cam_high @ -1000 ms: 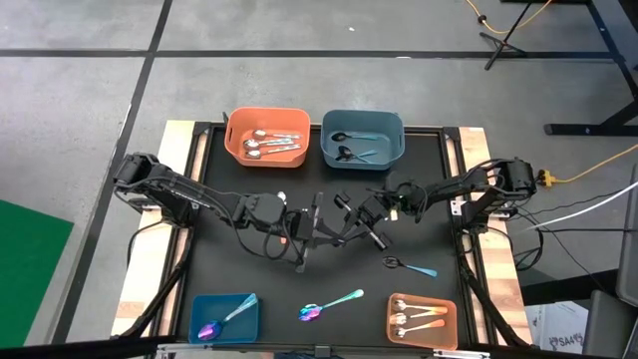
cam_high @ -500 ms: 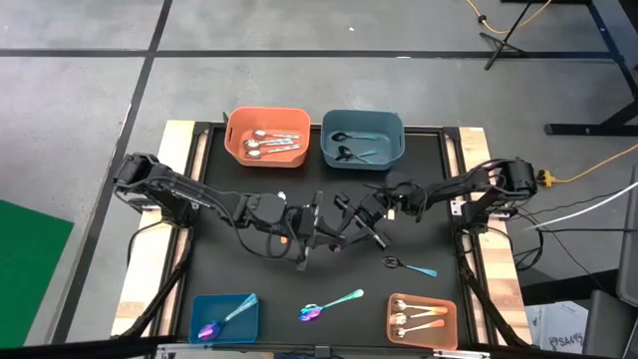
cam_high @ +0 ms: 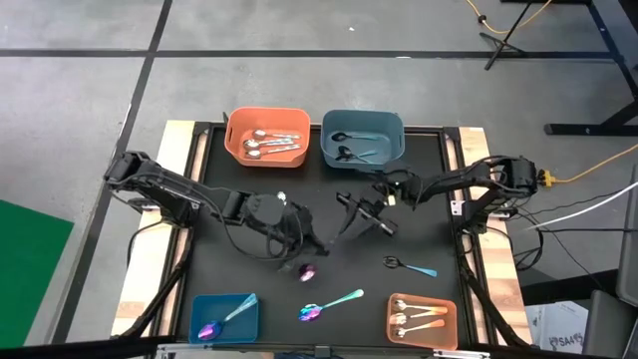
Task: Sort silverware by color (type)
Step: Put the purple spoon into the bottom blue bin, then put the orange spoon into the bottom orange bin
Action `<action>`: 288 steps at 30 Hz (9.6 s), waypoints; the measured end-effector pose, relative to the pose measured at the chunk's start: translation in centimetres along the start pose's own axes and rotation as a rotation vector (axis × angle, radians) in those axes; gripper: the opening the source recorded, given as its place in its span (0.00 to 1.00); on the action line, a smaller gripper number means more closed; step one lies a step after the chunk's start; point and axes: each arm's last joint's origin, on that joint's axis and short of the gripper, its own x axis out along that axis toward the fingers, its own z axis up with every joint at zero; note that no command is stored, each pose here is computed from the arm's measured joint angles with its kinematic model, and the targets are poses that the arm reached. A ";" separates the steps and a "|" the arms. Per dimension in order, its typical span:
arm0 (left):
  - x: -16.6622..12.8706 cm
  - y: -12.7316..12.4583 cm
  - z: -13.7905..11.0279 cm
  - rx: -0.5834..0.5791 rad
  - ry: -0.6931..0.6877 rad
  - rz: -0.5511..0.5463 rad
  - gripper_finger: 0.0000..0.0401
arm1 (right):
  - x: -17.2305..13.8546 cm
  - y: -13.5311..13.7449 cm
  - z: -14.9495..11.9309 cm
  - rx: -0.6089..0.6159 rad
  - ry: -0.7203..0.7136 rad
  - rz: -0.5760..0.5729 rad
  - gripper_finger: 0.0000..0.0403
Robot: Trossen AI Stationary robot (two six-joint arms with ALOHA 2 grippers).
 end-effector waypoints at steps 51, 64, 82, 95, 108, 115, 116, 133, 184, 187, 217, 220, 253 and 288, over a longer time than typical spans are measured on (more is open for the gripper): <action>-5.4 -14.8 -15.8 -0.366 0.798 0.312 0.01 | -0.9 -0.9 -1.7 0.124 0.098 -0.093 0.33; -4.5 -14.7 -17.6 -0.335 0.845 0.356 0.02 | -0.9 -1.0 -1.7 0.123 0.095 -0.115 0.33; -4.8 -14.4 -17.8 -0.394 0.856 0.429 0.16 | -0.9 -1.0 -1.7 0.095 0.097 -0.114 0.33; -4.7 -14.5 -17.7 -0.395 0.854 0.426 0.21 | -0.9 -0.9 -1.7 0.095 0.097 -0.114 0.33; -4.8 -14.7 -17.5 -0.420 0.862 0.388 0.21 | -0.9 -1.0 -1.7 0.095 0.098 -0.114 0.33; -5.6 -14.8 -15.9 -0.449 0.811 0.344 0.21 | -0.9 -0.9 -1.7 0.095 0.098 -0.113 0.33; -5.7 -14.8 -15.7 -0.451 0.802 0.341 0.21 | -0.9 -0.9 -1.7 0.095 0.098 -0.113 0.33; -5.0 -11.5 -10.6 -0.463 0.390 0.445 0.21 | -0.9 -1.0 -1.7 0.090 0.096 -0.115 0.33; -4.2 8.7 -4.0 -0.500 0.258 0.986 0.21 | -8.2 4.7 1.1 0.209 0.531 -0.624 0.33; -4.6 8.8 -4.4 -0.508 0.306 1.013 0.21 | -8.2 4.6 1.1 0.204 0.536 -0.643 0.33; -2.4 7.8 -8.0 -0.791 0.393 1.106 0.21 | -8.3 4.6 1.2 0.200 0.539 -0.655 0.33; -1.6 8.1 -9.2 -0.810 0.442 1.122 0.21 | -8.3 4.6 1.2 0.200 0.539 -0.655 0.33; 1.5 10.8 -14.1 -0.827 0.567 1.269 0.21 | -8.3 4.6 1.2 0.201 0.539 -0.655 0.33; 1.9 10.9 -14.2 -0.841 0.546 1.252 0.02 | -8.3 4.7 0.9 0.226 0.558 -0.651 0.33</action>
